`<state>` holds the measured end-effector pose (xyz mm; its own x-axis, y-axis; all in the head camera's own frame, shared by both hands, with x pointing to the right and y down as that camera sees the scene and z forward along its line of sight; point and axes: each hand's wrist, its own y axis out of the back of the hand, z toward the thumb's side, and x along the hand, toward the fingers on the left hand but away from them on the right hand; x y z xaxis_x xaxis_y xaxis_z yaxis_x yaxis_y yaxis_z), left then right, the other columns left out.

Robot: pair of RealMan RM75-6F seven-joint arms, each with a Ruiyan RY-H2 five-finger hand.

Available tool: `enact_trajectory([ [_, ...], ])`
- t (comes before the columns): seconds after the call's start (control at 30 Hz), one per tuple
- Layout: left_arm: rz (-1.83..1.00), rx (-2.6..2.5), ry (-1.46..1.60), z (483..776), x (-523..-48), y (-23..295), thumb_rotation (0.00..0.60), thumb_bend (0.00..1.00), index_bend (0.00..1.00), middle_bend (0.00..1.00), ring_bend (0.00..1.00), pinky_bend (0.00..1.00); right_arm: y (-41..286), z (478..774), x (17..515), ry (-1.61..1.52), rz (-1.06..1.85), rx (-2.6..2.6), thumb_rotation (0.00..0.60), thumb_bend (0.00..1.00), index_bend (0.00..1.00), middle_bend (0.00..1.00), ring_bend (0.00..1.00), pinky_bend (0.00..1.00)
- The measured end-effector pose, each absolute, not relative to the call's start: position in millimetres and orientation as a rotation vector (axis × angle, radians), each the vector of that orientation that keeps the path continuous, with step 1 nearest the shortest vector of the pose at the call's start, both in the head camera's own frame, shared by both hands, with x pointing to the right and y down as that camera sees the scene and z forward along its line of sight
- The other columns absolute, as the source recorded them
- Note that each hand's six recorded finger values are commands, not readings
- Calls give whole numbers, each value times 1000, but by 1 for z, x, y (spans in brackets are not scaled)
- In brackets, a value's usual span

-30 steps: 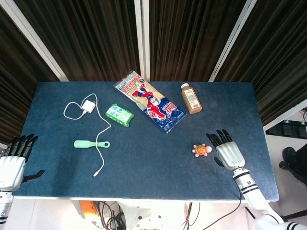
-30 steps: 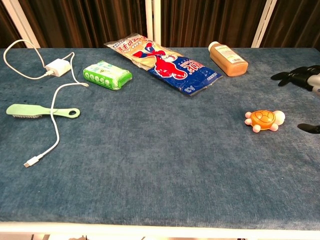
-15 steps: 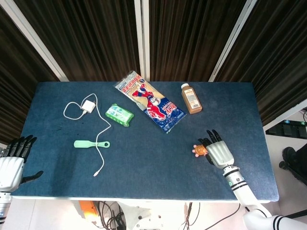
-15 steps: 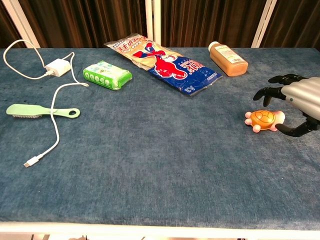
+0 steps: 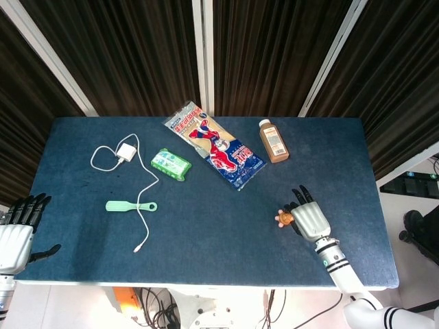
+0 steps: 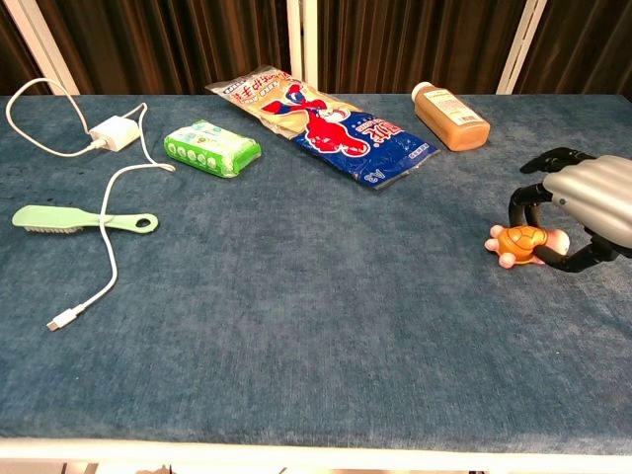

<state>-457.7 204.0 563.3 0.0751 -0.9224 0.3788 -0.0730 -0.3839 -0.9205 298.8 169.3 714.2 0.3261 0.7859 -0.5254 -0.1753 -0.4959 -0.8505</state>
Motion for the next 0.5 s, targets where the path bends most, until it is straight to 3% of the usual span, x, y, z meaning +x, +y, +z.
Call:
enact_trajectory([
  [0.13,-1403,-1588,1017,563,-458,204,600,0,60,25,0,0,171,716,299,-564,1307,-1670,600,432,968,820,344,0],
  [0.2,-1403,-1589,1017,564,-458,204,600,0,60,25,0,0,172,717,298,-572,1293,-1663,600,456,998,874,391,0],
  [0.4,-1402,-1588,1018,564,-458,204,600,0,60,25,0,0,172,717,298,-591,1269,-1645,600,464,1000,927,447,2],
  [0.47,-1403,-1588,1018,564,-458,204,600,0,60,25,0,0,172,717,299,-588,1265,-1640,600,420,964,886,429,1],
  [0.5,-1403,-1588,1018,564,-458,204,600,0,61,25,0,0,173,718,300,-582,1266,-1638,600,373,884,818,392,0],
])
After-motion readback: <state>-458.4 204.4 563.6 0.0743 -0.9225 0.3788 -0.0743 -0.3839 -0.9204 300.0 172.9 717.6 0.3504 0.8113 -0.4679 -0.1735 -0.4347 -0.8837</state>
